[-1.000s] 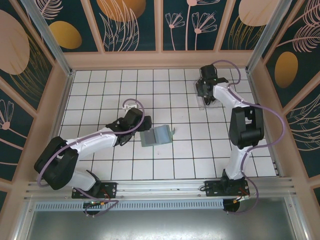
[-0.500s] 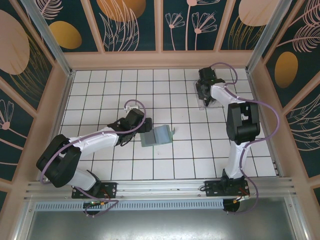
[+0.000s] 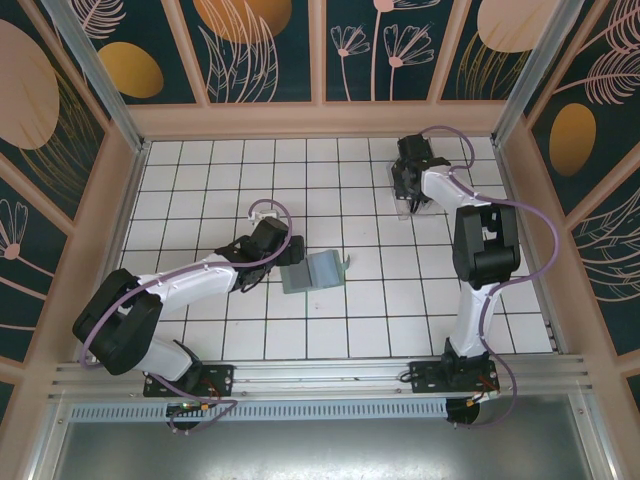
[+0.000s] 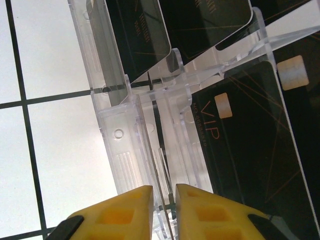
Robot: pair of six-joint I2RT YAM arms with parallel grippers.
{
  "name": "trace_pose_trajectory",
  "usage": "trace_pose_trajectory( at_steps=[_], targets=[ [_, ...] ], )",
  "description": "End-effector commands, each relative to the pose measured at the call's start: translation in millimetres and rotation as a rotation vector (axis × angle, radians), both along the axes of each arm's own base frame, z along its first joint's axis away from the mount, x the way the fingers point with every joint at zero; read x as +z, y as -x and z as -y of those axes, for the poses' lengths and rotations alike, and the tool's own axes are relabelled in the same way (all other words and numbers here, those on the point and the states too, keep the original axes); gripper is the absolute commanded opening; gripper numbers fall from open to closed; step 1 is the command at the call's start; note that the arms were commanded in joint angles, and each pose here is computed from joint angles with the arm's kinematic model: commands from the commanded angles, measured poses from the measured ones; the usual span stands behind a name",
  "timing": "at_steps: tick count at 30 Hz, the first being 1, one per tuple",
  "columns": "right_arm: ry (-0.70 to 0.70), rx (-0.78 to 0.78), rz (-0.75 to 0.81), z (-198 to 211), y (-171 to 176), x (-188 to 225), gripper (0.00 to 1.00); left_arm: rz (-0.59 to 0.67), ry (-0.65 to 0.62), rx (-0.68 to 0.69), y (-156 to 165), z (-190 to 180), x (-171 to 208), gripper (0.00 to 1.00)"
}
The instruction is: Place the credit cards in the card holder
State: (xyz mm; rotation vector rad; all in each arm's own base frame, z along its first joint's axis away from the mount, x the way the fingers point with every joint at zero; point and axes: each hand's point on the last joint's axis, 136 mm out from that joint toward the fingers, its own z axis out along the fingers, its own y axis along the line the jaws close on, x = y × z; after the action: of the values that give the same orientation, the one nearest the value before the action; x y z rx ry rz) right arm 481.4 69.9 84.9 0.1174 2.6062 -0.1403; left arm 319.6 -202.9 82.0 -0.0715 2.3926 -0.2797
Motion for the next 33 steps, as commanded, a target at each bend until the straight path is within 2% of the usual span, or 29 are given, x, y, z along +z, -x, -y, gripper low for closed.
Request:
trace_pose_trajectory(
  at_steps=[1,7,12,17,23,29,33],
  targets=[
    [-0.03,0.0,0.024,0,-10,6,0.16,-0.006,-0.009,-0.01,1,-2,-2,0.99],
    [-0.038,0.008,0.03,1,-11,9,0.1,-0.006,-0.009,-0.009,1,-2,-2,0.99],
    [-0.049,0.019,0.039,-2,-14,16,0.0,-0.008,-0.012,-0.012,1,-2,-2,0.98],
    [-0.05,0.02,0.073,-2,-17,35,0.0,0.0,-0.016,-0.009,0,-3,2,0.99],
    [-0.095,0.043,0.15,-14,-17,77,0.0,0.013,-0.024,-0.005,0,-5,8,0.99],
    [-0.148,0.114,0.227,-55,0,119,0.0,0.011,-0.023,-0.007,3,-8,9,0.99],
    [-0.252,0.193,0.277,-104,30,137,0.0,-0.008,-0.029,-0.023,12,-11,5,0.99]
  ],
)
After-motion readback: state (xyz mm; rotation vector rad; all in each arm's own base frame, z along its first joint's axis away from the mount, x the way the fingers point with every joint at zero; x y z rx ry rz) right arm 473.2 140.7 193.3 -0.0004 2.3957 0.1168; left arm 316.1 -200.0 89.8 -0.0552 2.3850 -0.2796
